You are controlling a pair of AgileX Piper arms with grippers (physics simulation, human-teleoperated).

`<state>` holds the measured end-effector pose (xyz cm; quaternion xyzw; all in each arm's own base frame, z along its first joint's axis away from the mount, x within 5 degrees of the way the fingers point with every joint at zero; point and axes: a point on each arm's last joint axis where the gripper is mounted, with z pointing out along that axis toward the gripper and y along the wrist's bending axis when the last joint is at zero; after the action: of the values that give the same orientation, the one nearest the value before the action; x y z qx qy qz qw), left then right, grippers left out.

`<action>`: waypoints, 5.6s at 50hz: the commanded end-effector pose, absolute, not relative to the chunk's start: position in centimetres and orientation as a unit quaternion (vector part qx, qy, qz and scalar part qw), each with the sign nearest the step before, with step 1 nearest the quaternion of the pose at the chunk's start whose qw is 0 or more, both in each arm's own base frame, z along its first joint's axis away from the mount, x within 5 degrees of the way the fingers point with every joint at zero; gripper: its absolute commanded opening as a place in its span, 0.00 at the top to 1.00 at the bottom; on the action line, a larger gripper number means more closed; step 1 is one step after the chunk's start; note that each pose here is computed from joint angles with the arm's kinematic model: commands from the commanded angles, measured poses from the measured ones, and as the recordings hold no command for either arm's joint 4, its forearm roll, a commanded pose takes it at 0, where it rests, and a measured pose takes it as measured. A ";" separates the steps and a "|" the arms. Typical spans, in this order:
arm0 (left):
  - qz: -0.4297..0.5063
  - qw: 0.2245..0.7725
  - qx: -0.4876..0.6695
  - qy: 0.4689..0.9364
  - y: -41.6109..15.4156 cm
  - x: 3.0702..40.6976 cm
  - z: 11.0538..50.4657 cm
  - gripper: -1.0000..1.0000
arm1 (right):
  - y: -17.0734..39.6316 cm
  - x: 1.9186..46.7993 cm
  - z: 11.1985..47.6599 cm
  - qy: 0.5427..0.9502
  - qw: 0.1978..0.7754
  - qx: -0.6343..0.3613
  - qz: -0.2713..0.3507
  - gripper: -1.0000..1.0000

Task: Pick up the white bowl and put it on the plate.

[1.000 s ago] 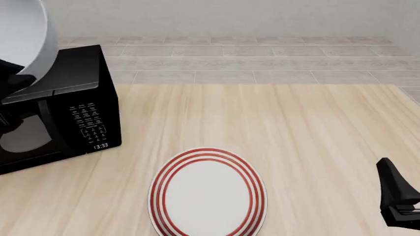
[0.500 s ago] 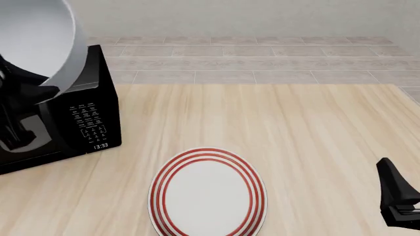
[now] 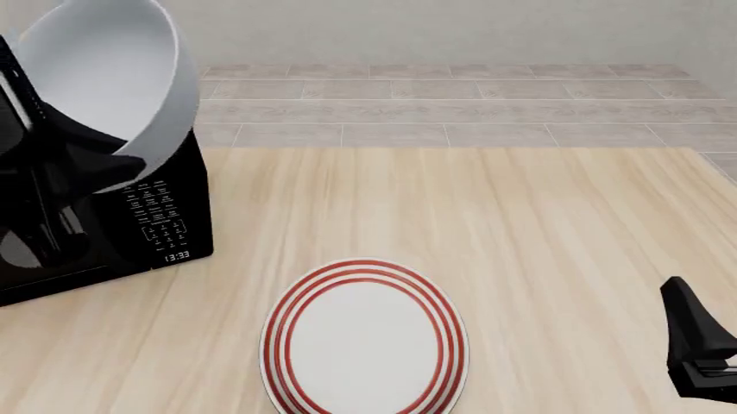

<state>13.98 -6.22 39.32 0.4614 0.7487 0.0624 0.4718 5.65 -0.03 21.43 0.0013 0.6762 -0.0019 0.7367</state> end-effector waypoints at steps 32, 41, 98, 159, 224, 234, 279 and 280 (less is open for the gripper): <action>0.000 0.432 0.517 0.739 -10.3 14.7 36.5 1.00 | 0.0 5.7 21.4 0.676 0.737 0.001 -0.002 0.00; -0.009 0.423 0.533 0.733 -11.4 15.0 35.3 1.00 | 0.0 5.7 21.4 0.676 0.737 0.001 -0.002 0.00; -0.087 0.361 0.619 0.693 -16.6 11.5 31.9 1.00 | 0.0 5.7 21.4 0.676 0.737 0.001 -0.002 0.00; -0.141 0.329 0.671 0.649 -20.3 7.7 29.8 1.00 | 0.0 5.7 21.4 0.676 0.737 0.001 -0.002 0.00; -0.142 0.305 0.666 0.665 -22.0 8.0 26.2 1.00 | 0.0 5.7 21.4 0.676 0.737 0.000 -0.001 0.00; -0.141 0.305 0.663 0.670 -21.7 8.1 25.7 1.00 | 0.0 5.7 21.4 0.676 0.737 0.000 0.000 0.00; -0.126 0.312 0.649 0.683 -22.2 10.1 25.0 1.00 | 0.0 5.8 21.4 0.676 0.737 0.000 0.000 0.00; -0.125 0.313 0.648 0.683 -22.2 10.2 25.1 1.00 | 0.0 5.8 21.4 0.676 0.737 0.000 0.000 0.00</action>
<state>9.71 -22.08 24.77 0.6486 0.6853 -0.1302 0.3044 5.82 0.00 21.42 -0.0003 0.6762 -0.0004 0.7367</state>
